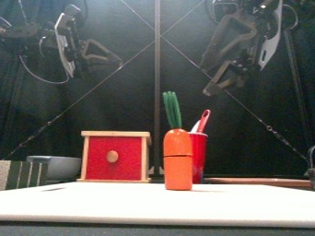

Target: Grab carrot

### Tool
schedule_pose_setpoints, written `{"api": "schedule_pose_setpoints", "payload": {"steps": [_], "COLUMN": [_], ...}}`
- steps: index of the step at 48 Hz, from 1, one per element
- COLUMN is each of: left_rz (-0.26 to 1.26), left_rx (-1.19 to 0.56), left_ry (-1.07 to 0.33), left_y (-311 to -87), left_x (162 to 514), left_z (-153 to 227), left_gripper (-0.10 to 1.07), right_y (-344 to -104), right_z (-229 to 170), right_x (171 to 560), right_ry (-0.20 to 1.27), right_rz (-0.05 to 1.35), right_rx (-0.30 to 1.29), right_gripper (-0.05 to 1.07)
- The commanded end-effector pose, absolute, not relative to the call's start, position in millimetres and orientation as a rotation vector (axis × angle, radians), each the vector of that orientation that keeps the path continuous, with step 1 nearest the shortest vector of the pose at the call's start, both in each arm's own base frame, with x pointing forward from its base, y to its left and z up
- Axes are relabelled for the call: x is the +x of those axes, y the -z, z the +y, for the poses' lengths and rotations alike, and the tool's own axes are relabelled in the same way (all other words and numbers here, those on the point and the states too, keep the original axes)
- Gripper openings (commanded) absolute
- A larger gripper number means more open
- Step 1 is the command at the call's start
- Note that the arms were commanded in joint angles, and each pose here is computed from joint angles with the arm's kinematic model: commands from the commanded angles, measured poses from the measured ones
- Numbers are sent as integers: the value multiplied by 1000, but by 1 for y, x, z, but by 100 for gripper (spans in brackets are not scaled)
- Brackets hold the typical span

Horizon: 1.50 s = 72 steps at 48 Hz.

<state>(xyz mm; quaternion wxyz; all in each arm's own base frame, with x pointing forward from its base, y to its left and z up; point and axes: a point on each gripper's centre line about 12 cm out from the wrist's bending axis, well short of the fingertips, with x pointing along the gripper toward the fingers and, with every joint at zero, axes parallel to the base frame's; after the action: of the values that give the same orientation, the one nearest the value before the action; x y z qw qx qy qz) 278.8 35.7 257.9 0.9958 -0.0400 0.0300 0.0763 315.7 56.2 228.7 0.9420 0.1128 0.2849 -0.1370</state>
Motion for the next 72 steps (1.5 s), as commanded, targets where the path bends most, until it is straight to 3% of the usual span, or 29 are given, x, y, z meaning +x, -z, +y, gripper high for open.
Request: {"api": "schedule_pose_setpoints", "payload": {"steps": [1, 7, 19, 33, 40, 56, 72], "left_rz": [24, 27, 34, 38, 47, 69, 81], "left_rx": [-74, -73, -51, -34, -35, -37, -44], "left_ry": [-153, -154, -146, -146, -148, -136, -126], "left_y": [-269, -268, -266, -265, -261, -252, -247], "left_x": [283, 282, 281, 281, 279, 274, 271], "left_z": [37, 37, 36, 38, 38, 34, 30], "left_gripper": [9, 9, 9, 9, 9, 9, 9], "right_y": [-245, -254, -287, -298, -287, -243, -236], "right_z": [53, 49, 20, -13, -7, 18, 22], "right_x": [308, 302, 286, 283, 292, 288, 282], "right_ry": [309, 320, 332, 317, 232, -16, -77], "right_rz": [604, 686, 718, 811, 725, 380, 341], "right_rx": [264, 204, 137, 123, 176, 317, 231], "right_gripper": [103, 103, 103, 103, 103, 103, 103]}}
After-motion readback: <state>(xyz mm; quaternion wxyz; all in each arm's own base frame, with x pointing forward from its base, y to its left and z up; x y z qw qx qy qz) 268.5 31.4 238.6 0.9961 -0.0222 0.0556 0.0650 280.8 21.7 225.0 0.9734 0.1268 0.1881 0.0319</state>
